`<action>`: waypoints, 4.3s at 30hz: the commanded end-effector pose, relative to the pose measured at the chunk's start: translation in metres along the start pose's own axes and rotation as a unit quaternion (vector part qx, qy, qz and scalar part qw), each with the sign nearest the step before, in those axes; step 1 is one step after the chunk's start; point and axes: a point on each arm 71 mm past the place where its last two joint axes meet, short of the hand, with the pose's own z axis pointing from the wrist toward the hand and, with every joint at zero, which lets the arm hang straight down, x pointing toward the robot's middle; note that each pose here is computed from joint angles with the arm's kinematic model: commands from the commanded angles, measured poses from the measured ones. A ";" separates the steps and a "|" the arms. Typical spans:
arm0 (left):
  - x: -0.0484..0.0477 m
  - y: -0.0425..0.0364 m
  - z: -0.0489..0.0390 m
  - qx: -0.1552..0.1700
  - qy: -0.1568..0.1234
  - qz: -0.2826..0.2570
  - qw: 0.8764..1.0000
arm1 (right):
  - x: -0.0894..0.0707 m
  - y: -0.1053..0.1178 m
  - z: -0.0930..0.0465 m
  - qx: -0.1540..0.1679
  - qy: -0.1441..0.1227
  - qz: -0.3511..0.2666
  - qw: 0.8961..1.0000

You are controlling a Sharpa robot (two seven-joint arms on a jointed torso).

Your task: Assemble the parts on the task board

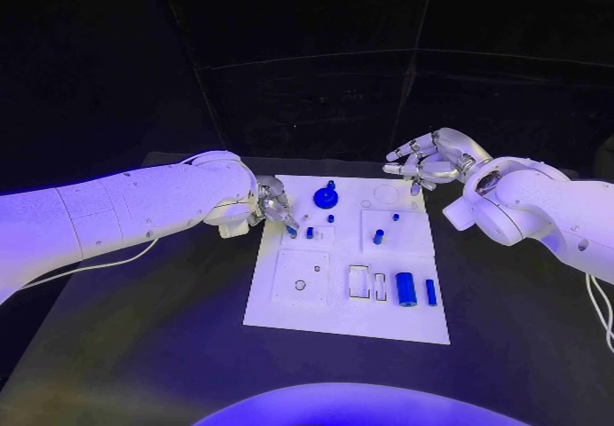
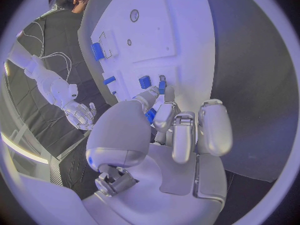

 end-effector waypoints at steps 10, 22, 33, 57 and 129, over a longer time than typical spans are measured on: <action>0.0062 0.0023 0.0016 -0.005 0.025 0.022 0.999 | 0.001 0.001 0.001 -0.003 0.006 0.012 1.000; 0.0078 0.0008 0.0020 -0.002 0.028 0.024 0.999 | 0.001 0.002 0.001 -0.004 0.008 0.014 1.000; 0.0092 -0.0020 0.0036 -0.002 0.033 0.028 0.999 | 0.002 0.002 0.002 -0.004 0.009 0.014 1.000; 0.0080 -0.0045 0.0074 -0.009 0.032 0.027 0.999 | 0.003 0.003 0.003 -0.005 0.010 0.015 1.000; -0.0022 -0.0544 0.0164 0.244 -0.175 0.065 0.952 | 0.004 0.003 0.005 -0.005 0.011 0.014 1.000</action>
